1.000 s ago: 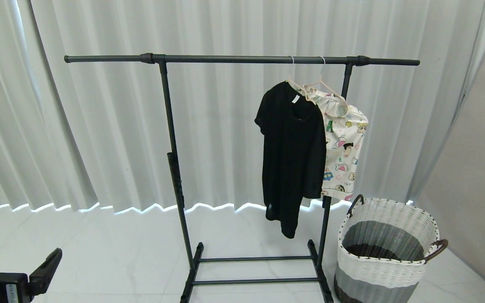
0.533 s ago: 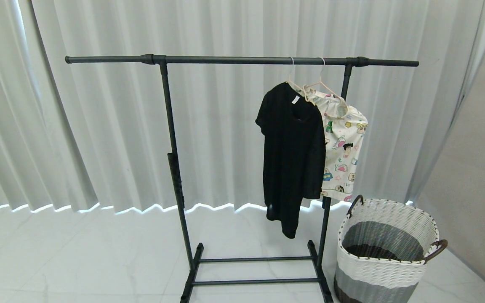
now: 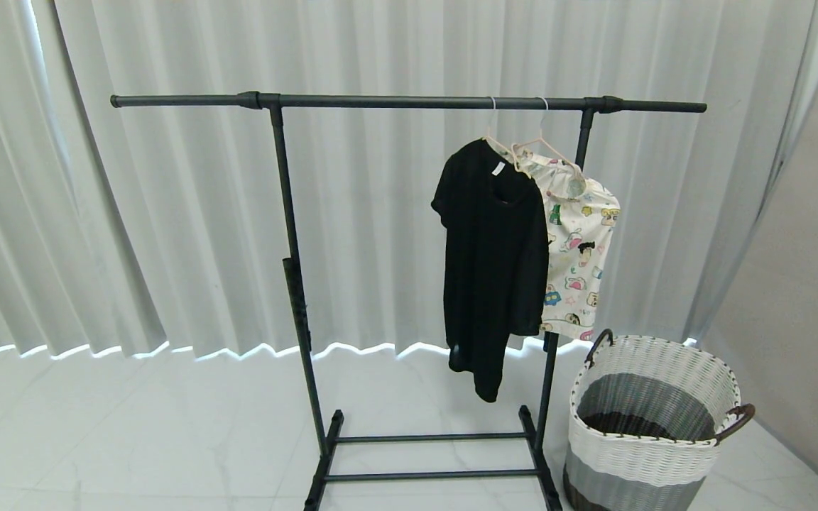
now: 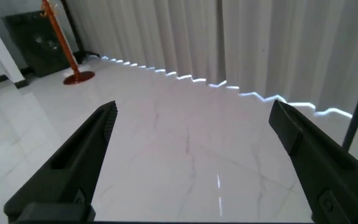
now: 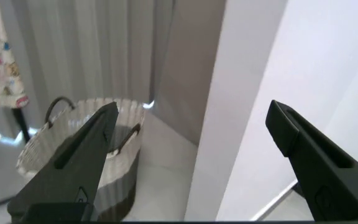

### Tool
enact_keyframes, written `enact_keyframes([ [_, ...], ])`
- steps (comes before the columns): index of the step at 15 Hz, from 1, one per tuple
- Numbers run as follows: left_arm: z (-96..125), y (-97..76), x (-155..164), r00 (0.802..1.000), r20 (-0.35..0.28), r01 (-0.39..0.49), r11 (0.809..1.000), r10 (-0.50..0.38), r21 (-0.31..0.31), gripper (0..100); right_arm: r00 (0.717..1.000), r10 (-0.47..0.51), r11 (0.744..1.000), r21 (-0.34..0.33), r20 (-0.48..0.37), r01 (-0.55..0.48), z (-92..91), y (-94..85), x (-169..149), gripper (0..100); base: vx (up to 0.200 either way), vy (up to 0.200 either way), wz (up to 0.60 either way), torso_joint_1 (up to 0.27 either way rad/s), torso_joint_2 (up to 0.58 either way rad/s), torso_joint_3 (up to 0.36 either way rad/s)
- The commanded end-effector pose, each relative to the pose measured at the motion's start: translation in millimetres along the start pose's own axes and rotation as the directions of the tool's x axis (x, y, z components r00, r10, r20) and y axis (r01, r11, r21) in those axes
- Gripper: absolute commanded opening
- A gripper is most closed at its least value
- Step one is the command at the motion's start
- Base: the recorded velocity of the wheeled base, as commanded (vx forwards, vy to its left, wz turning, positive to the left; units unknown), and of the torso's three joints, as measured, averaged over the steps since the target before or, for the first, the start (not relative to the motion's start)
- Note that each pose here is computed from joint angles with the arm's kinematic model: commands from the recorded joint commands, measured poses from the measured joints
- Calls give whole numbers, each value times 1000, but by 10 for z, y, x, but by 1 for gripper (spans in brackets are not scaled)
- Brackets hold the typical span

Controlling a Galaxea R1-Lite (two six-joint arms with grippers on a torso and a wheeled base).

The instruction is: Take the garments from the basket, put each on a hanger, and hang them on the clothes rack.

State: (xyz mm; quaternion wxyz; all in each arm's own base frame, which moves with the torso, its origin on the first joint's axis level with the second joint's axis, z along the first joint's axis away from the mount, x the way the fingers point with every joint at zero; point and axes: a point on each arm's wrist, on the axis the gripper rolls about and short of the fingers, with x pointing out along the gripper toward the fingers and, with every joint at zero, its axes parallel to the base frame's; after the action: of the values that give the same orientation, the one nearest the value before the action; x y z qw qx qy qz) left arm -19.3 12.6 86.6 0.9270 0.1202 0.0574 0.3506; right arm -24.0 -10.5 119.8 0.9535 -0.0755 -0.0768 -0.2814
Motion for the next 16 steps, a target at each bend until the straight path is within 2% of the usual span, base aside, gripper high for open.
enact_keyframes([
  [1,-49,10,-15,999,-22,-43,997,41,-67,100,999,-37,999,-24,-18,37,-155,12,-22,100,0,0,0,0,0,0],
  [2,-51,24,-16,994,-37,-109,990,106,-89,100,993,-111,994,-28,-37,110,-163,-4,-23,100,0,0,0,0,0,0],
  [3,-51,29,-17,991,-41,-131,983,127,-129,100,973,-215,976,-55,-83,210,-199,-22,-28,100,0,0,0,0,0,0],
  [4,-49,26,-17,993,-34,-113,982,109,-152,100,945,-288,955,-119,-153,272,-281,-28,-40,100,0,0,0,0,0,0],
  [5,-44,6,-15,1000,-11,-17,986,16,-163,100,926,-320,942,-174,-203,287,-350,-27,-53,100,0,0,0,0,0,0],
  [6,-36,-25,-17,992,23,124,978,-122,-168,100,927,-324,941,-162,-192,295,-333,-30,-50,100,0,0,0,0,0,0],
  [7,-29,-60,-24,960,60,280,946,-274,-165,100,930,-317,944,-152,-187,291,-327,-29,-48,100,0,0,0,0,0,0],
  [8,-25,-99,-38,893,94,450,877,-440,-166,100,937,-297,951,-144,-186,273,-327,-25,-47,100,0,0,0,0,0,0],
  [9,-23,-128,-56,816,121,578,801,-565,-158,100,964,-207,975,-118,-164,189,-333,-20,-57,100,0,0,0,0,0,0],
  [10,-53,-148,-67,766,104,643,752,-635,-146,100,992,-57,996,-75,-112,49,-335,-12,-78,100,0,0,0,0,0,0],
  [11,-71,-141,-71,739,102,673,726,-666,-138,100,993,75,996,-46,-95,-80,-333,19,-77,100,0,0,0,0,0,0],
  [12,-83,-128,-79,716,129,698,704,-686,-131,100,987,135,990,-38,-82,-138,-330,32,-80,100,0,0,0,0,0,0],
  [14,-100,-103,-113,722,183,691,710,-668,-134,100,987,139,989,-36,-81,-143,-329,33,-80,100,0,0,0,0,0,0],
  [16,-100,-103,-113,722,183,691,710,-668,-137,100,987,138,989,-35,-82,-141,-329,33,-80,100,0,0,0,0,0,0],
])
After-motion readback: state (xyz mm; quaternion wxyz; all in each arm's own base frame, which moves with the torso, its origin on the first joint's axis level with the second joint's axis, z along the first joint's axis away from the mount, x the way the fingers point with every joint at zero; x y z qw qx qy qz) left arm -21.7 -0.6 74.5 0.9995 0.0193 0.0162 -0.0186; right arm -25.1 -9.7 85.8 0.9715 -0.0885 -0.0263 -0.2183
